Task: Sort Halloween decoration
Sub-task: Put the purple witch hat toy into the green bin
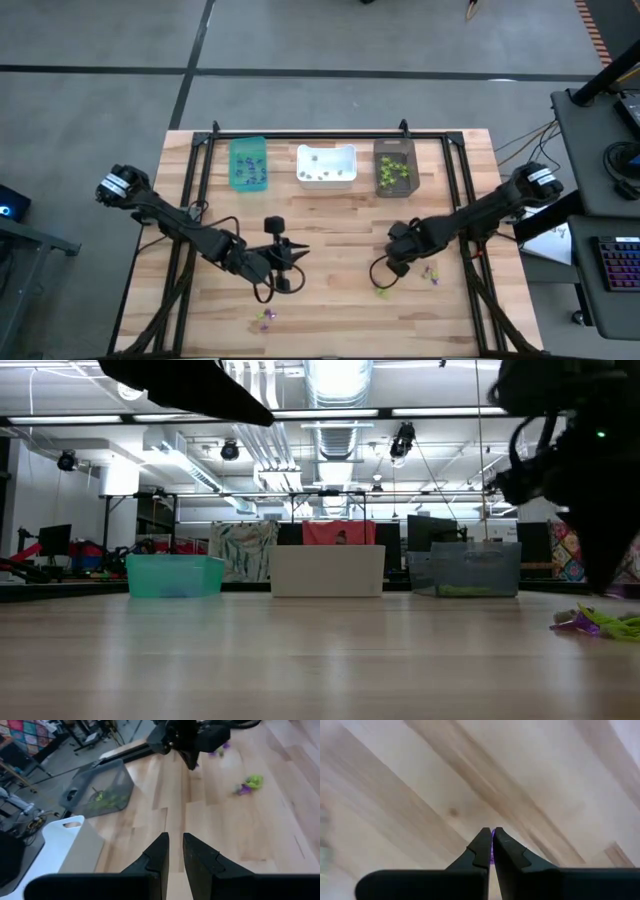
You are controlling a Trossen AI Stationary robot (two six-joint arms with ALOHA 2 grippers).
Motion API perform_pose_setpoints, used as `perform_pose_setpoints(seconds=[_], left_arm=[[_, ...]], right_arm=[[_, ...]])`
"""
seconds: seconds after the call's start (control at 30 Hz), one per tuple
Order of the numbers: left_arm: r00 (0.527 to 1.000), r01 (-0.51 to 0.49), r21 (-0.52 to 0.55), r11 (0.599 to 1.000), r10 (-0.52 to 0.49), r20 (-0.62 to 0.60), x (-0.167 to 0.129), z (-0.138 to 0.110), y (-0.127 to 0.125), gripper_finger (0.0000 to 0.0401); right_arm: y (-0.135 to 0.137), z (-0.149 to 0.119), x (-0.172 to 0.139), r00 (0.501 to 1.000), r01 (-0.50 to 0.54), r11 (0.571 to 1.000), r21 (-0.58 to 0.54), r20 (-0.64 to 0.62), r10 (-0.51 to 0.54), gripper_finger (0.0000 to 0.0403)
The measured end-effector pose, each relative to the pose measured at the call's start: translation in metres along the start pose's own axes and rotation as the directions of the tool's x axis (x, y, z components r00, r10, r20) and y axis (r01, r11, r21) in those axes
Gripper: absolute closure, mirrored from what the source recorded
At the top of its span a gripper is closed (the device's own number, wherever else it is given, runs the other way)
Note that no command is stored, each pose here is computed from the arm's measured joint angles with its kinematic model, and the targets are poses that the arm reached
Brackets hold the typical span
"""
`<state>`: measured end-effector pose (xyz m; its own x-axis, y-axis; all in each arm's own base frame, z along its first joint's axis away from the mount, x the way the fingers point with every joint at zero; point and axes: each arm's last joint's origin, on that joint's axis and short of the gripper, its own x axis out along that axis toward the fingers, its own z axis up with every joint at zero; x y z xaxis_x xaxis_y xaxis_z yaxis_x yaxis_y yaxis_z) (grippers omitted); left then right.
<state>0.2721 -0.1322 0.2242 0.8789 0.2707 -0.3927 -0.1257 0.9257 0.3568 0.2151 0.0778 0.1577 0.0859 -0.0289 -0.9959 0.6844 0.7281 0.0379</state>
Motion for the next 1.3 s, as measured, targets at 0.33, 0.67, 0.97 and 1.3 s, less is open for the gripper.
perform_pose_setpoints(seconds=[0.33,0.67,0.97,1.3], left_arm=[[0.996,-0.063,-0.019,0.998,0.065,0.069,-0.027,0.015,0.013,0.0362],[0.962,-0.133,-0.192,0.972,0.173,0.212,-0.089,0.040,0.056,0.0362],[0.952,-0.133,-0.240,0.962,0.191,0.239,-0.120,0.040,0.089,0.0362],[0.962,-0.127,-0.251,0.960,0.181,0.205,-0.129,0.031,0.098,0.0362]], right_arm=[[0.031,0.049,-0.019,0.831,-0.357,0.920,-0.165,0.393,0.393,0.0394],[0.029,0.145,-0.034,0.363,-0.538,0.714,-0.448,0.641,0.676,0.0394],[0.025,0.237,-0.037,0.300,-0.406,0.782,-0.473,0.739,0.603,0.0394],[0.048,0.327,-0.030,0.310,-0.282,0.831,-0.480,0.774,0.552,0.0394]])
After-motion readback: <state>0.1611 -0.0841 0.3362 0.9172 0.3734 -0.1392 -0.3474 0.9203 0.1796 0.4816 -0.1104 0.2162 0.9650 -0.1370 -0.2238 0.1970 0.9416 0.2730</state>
